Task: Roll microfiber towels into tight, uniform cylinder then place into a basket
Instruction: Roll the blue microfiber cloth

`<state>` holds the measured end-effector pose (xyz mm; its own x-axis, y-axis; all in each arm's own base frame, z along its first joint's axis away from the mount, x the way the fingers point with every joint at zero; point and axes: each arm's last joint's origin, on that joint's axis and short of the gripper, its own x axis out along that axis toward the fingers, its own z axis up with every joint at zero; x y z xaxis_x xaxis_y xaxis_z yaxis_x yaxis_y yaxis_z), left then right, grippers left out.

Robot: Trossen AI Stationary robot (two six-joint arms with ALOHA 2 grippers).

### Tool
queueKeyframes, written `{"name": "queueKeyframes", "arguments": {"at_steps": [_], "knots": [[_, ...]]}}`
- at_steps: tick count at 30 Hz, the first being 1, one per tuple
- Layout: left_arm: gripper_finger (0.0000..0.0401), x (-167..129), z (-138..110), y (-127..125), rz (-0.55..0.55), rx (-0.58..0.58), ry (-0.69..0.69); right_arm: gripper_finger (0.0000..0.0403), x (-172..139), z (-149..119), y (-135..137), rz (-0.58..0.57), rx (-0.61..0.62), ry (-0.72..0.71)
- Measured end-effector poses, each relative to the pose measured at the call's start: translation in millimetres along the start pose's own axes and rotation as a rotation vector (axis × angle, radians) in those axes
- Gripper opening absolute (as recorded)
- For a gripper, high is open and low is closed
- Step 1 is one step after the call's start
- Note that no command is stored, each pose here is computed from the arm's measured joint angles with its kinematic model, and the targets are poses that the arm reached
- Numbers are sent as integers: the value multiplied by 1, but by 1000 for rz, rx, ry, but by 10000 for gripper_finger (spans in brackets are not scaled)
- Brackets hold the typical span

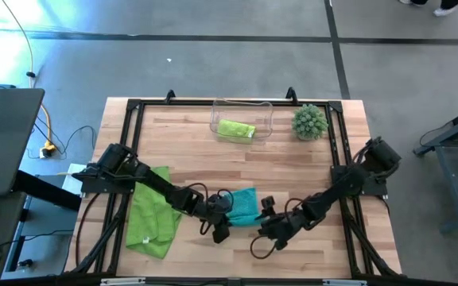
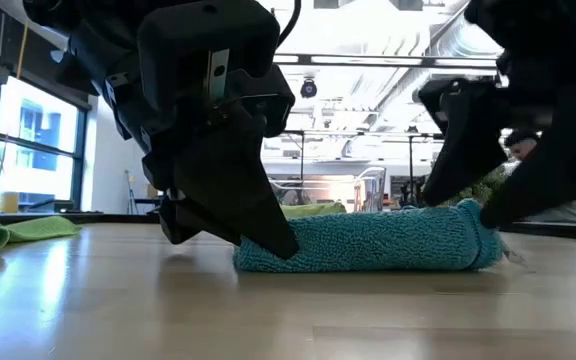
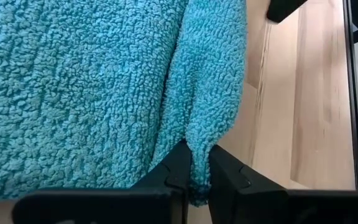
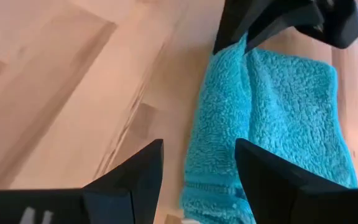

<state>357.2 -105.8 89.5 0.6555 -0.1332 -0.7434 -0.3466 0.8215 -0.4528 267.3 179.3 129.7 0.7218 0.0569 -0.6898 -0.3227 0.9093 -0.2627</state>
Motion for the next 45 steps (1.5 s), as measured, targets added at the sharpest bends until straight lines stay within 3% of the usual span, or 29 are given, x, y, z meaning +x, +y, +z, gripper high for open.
{"name": "queueKeyframes", "arguments": {"at_steps": [13,18,30,37,45], "knots": [[29,-1,0,-1,-7,-3,2,193,21,-10,-17,-55,36,57],[33,-5,3,-3,-17,45,-11,180,25,-12,-25,-51,57,69],[91,-24,10,-10,-13,145,-28,11,28,-15,-31,-35,240,106],[117,-34,12,-20,-33,319,-71,14,34,-17,-52,176,523,153],[122,-38,-5,-40,16,522,-147,7,41,-22,-84,410,790,207]]}}
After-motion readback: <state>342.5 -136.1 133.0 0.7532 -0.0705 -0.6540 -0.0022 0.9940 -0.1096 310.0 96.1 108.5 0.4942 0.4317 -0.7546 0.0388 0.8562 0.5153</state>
